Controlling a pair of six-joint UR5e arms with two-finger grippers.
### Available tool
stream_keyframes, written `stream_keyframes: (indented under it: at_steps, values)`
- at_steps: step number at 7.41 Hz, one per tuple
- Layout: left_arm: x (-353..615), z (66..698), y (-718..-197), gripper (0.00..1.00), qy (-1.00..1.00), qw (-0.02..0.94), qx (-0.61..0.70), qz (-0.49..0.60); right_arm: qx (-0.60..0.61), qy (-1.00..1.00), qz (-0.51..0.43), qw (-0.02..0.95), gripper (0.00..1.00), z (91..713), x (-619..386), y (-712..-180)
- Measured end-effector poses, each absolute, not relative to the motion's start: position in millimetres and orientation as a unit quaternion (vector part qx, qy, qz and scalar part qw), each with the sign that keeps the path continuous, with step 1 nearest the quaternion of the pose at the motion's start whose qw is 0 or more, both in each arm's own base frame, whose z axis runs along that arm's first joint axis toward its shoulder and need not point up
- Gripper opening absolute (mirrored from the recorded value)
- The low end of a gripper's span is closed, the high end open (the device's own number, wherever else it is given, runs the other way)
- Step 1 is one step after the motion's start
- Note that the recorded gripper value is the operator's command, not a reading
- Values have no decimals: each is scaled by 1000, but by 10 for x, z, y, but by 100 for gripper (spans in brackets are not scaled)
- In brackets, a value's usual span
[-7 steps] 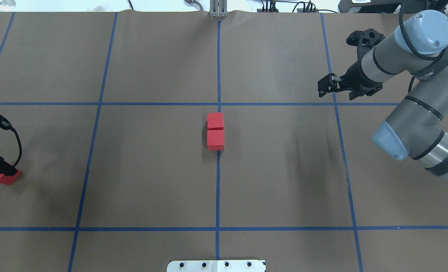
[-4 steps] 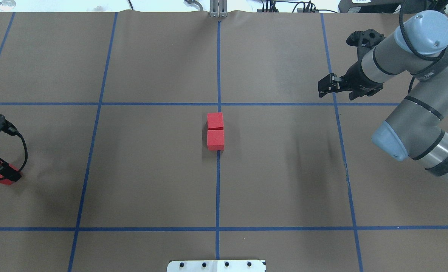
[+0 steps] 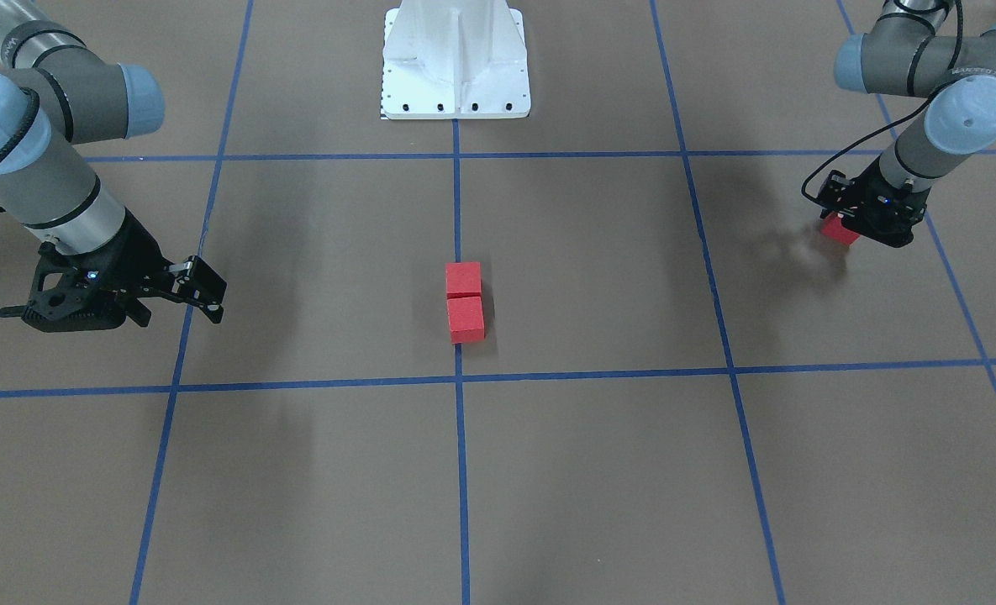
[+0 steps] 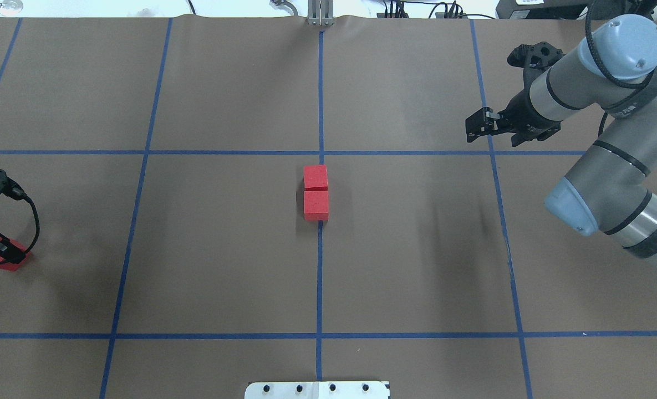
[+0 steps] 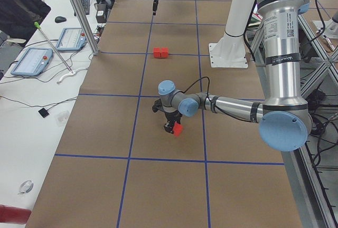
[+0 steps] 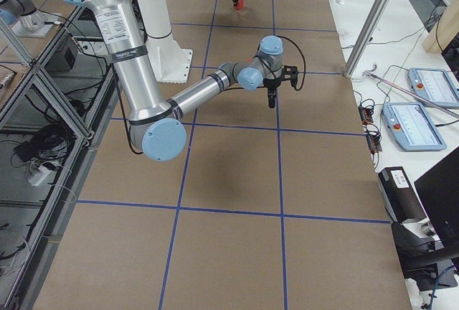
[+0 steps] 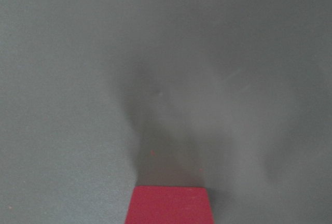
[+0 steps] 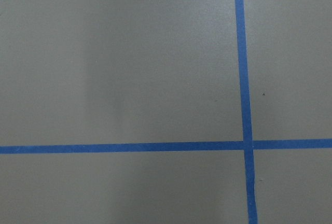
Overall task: Form red blocks into L shape at center
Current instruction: 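Carry the red cube with the left gripper toward the two-cube column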
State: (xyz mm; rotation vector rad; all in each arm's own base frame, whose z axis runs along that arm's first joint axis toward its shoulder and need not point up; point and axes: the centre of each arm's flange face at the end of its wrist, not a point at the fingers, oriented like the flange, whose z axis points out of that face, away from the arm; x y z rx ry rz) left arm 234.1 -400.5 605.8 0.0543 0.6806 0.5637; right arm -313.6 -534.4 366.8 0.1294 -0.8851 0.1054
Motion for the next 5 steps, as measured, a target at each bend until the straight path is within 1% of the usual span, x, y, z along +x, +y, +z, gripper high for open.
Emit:
stream_keyframes:
  at_steps: [2,3,4,5]
  values:
    - [2355,5935,-4020,0,336,903,28,267,64,-427,51,900,100,3670,-3137,-5331]
    - [2401,5853,-4076,0,339,908,24,246,65,-428,51,900,100,3654,-3132,-5324]
    - [2499,5647,-4187,0,346,918,8,191,66,-428,51,900,100,3649,-3130,-5323]
    - [2643,5299,-4345,0,355,927,-16,116,66,-428,52,900,100,3650,-3128,-5325]
